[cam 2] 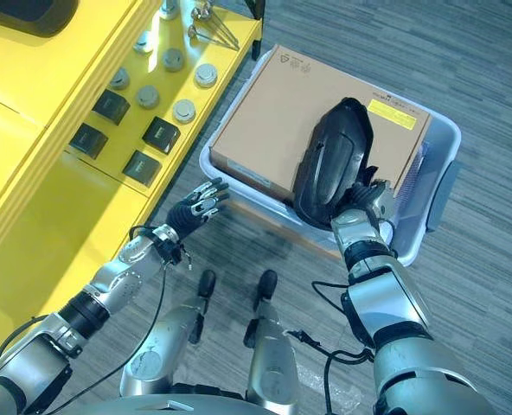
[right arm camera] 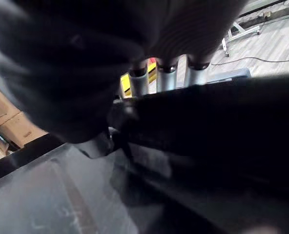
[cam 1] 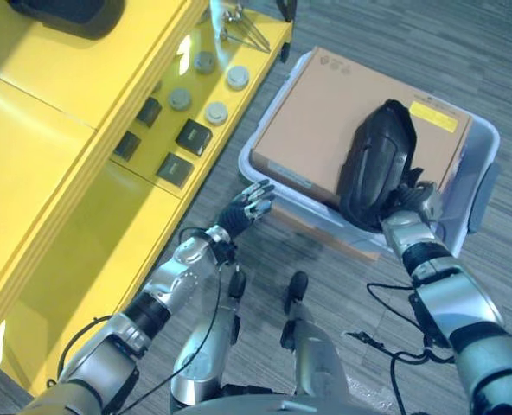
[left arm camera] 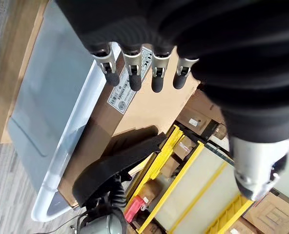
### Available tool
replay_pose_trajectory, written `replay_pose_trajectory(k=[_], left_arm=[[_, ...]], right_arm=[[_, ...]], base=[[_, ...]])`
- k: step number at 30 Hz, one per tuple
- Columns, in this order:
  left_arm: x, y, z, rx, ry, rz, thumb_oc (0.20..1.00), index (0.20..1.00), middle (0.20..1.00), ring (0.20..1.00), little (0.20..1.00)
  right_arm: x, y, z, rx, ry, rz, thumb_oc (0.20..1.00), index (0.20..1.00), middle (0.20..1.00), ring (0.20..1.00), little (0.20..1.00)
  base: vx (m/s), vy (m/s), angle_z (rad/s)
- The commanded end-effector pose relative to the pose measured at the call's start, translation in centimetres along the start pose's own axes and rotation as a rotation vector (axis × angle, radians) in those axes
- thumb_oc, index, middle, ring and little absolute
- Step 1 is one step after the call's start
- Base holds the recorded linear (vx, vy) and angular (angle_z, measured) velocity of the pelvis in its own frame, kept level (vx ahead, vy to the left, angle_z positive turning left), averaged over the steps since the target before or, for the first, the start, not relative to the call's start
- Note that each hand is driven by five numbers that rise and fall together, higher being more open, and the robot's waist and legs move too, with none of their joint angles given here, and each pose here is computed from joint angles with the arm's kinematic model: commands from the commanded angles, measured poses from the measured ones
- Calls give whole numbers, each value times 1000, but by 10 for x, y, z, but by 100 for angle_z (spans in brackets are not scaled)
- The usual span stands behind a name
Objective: Move parts from the plastic box to the shelf.
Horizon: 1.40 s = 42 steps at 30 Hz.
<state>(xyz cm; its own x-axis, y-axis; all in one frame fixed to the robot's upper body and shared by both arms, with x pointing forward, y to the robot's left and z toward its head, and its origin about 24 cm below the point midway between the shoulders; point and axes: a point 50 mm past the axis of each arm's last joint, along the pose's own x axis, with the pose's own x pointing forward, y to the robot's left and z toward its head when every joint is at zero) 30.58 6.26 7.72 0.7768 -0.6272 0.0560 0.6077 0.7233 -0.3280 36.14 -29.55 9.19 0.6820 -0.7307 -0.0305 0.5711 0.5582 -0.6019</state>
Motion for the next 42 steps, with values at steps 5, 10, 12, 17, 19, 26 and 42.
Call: replay_pose_trajectory(k=[5,10,12,17,19,26,42], left_arm=[[-7,-15,34,12,-188,-75,1000,1000,1000,1000,1000],[-21,-16,51,15,-224,-67,1000,1000,1000,1000,1000],[-23,-16,53,10,-219,-72,1000,1000,1000,1000,1000],[-12,-12,50,62,-128,5,1000,1000,1000,1000,1000],[-5,-9,45,66,-59,60,1000,1000,1000,1000,1000],[24,11,17,-4,163,129,1000,1000,1000,1000,1000],[49,-36,-18,40,279,90,1000,1000,1000,1000,1000]], right_arm=[[-8,-6,23,118,-165,-16,200,200,200,200,200],[-16,-22,35,135,-299,-19,200,200,200,200,200],[-19,-23,38,129,-326,-10,200,200,200,200,200],[-29,-13,53,116,-397,74,200,200,200,200,200],[-33,-5,56,102,-413,118,200,200,200,200,200],[-56,33,75,47,-485,308,200,200,200,200,200],[-97,83,78,59,-488,472,200,200,200,200,200]], base=[[30,-14,-2],[97,-23,-3],[83,-27,-4],[82,-48,-7],[58,-44,-15],[10,-38,-17],[-12,-10,-3]])
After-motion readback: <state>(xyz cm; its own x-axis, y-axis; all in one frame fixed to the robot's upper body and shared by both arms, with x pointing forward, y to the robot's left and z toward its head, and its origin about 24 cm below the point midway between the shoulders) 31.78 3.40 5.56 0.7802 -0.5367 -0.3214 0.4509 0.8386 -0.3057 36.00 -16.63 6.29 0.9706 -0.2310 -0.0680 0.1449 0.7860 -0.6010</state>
